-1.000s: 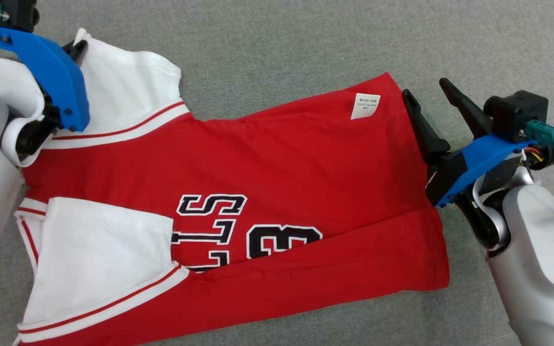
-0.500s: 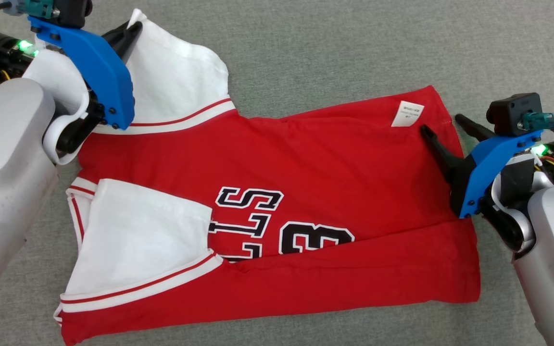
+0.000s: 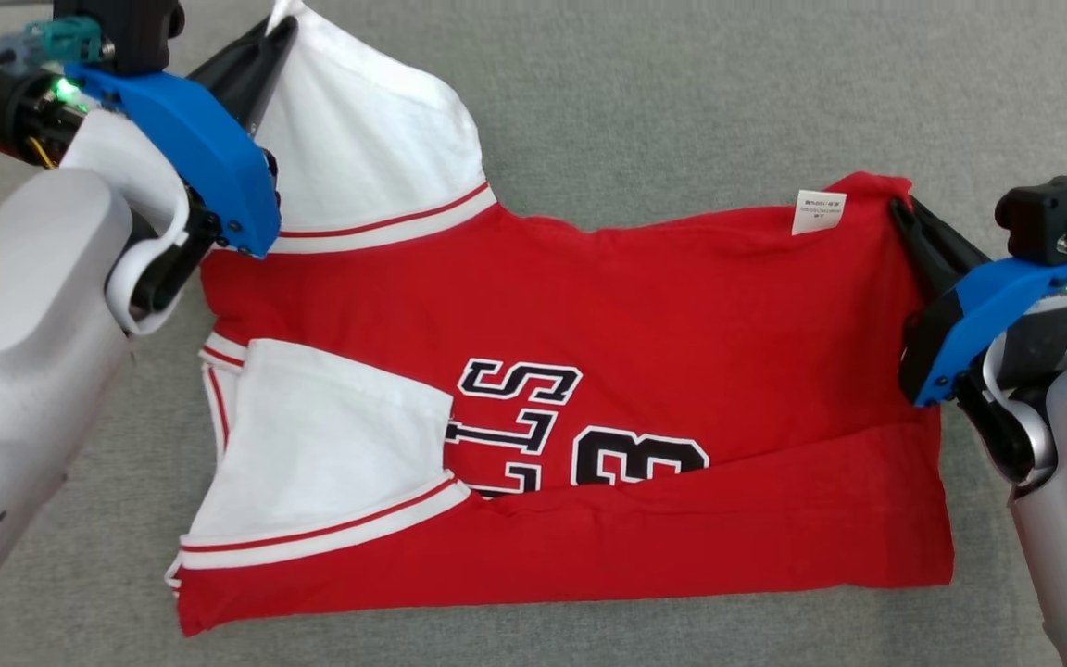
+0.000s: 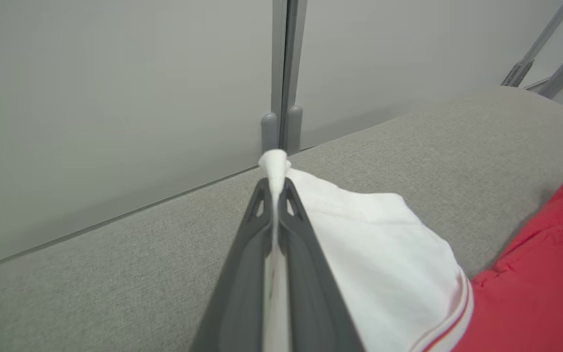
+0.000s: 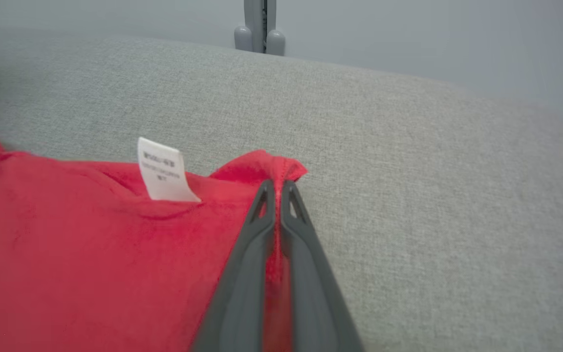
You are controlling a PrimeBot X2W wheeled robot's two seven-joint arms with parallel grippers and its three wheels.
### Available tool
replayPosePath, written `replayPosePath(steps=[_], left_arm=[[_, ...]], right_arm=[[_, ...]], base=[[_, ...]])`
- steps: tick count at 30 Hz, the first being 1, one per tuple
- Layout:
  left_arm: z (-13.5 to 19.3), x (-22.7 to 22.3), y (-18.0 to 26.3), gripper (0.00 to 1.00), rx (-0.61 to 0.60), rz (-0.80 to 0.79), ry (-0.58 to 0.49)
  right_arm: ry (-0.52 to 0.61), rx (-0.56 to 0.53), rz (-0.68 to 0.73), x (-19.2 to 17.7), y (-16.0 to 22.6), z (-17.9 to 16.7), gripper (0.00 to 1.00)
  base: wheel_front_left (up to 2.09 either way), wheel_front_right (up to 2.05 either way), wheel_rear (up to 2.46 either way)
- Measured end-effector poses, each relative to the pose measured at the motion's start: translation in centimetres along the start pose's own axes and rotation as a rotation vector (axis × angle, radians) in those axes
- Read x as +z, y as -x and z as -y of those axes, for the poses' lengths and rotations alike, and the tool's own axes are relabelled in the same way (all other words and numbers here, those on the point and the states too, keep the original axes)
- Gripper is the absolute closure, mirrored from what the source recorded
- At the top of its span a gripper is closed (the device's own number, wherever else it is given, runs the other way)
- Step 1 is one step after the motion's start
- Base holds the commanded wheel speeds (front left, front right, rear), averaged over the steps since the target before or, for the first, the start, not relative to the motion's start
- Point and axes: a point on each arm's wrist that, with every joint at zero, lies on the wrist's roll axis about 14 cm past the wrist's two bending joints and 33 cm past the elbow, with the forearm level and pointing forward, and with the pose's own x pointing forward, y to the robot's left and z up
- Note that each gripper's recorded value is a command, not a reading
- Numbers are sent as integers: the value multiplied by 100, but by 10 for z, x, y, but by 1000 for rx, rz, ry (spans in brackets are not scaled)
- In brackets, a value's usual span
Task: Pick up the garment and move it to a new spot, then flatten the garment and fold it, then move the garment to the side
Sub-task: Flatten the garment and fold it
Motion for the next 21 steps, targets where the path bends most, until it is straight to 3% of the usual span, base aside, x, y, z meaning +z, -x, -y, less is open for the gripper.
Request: replayPosePath(steps=[8, 21], left_arm=[[17, 18, 48, 100, -16, 142, 5], [59, -26, 132, 100, 30, 175, 84]], right_arm=[[-32, 5, 75, 4, 16, -11, 100], [-118, 3, 168, -11, 54, -27, 100]], base=[[0, 0, 0], [0, 0, 0]])
